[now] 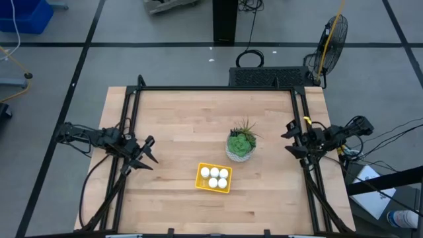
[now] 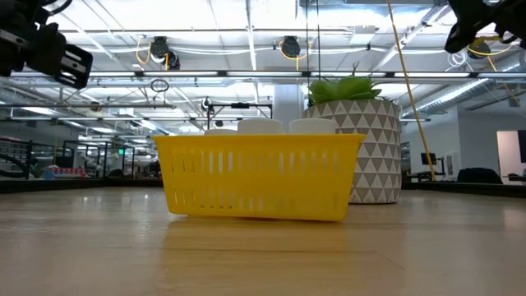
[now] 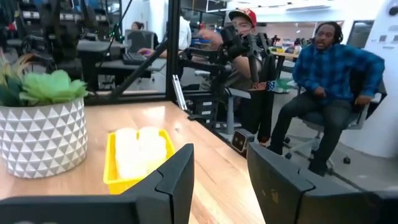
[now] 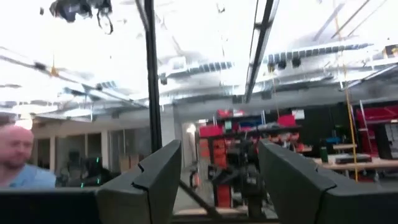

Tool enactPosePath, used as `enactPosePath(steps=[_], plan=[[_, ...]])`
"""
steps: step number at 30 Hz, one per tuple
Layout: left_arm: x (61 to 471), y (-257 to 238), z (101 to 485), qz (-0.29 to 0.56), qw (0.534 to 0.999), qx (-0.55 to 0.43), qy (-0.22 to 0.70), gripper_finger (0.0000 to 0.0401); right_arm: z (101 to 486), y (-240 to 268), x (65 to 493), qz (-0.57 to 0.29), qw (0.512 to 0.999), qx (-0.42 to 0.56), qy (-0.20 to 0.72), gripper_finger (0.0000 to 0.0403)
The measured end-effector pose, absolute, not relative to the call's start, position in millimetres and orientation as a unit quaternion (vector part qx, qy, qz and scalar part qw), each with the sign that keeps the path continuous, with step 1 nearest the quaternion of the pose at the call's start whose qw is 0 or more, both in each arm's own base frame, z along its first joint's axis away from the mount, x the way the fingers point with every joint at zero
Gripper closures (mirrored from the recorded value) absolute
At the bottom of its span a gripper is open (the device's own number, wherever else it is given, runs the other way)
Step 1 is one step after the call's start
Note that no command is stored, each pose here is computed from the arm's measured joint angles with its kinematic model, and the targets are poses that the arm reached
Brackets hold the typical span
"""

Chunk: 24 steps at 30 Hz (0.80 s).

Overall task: Pick and place pill bottles into a basket
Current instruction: Return to Home Position

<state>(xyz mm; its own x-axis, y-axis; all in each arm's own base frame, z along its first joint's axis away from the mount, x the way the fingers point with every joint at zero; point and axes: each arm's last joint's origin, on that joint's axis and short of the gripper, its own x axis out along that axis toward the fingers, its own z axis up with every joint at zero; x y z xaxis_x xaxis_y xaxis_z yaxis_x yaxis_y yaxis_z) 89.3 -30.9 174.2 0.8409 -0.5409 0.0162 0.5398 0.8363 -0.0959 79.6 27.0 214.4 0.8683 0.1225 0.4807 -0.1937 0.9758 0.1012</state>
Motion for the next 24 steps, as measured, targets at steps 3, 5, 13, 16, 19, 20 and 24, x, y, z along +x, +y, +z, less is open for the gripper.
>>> enactPosePath(steps=[3,5,13,16,19,20,24], plan=[[89.5,-30.8,174.6,-0.279,0.959,-0.056,0.006,0.0249,213.7,27.1,80.2,0.081,0.965,0.073,-0.239,0.0195],[89.6,-30.5,175.1,-0.274,0.96,-0.055,0.003,0.0249,213.8,27.1,80.1,0.081,0.965,0.073,-0.24,0.0195],[90.4,-29.2,175.7,-0.249,0.967,-0.054,-0.002,0.0249,199.1,28.1,86.5,0.056,0.984,0.052,-0.16,0.0195],[90.6,-28.7,175.8,-0.24,0.969,-0.055,-0.003,0.0249,183.0,27.9,90.4,0.026,0.996,0.025,-0.078,0.0195],[90.6,-28.7,175.7,-0.239,0.969,-0.055,-0.003,0.0249,173.2,28.1,91.9,0.019,0.999,0.005,-0.028,0.0195],[90.6,-28.7,175.8,-0.239,0.969,-0.055,-0.003,0.0249,173.5,28.4,92.4,0.021,0.999,0.003,-0.029,0.0195],[90.7,-28.7,175.8,-0.239,0.97,-0.055,-0.003,0.0249,172.9,28.5,92.8,0.02,0.999,-0.001,-0.025,0.0195]])
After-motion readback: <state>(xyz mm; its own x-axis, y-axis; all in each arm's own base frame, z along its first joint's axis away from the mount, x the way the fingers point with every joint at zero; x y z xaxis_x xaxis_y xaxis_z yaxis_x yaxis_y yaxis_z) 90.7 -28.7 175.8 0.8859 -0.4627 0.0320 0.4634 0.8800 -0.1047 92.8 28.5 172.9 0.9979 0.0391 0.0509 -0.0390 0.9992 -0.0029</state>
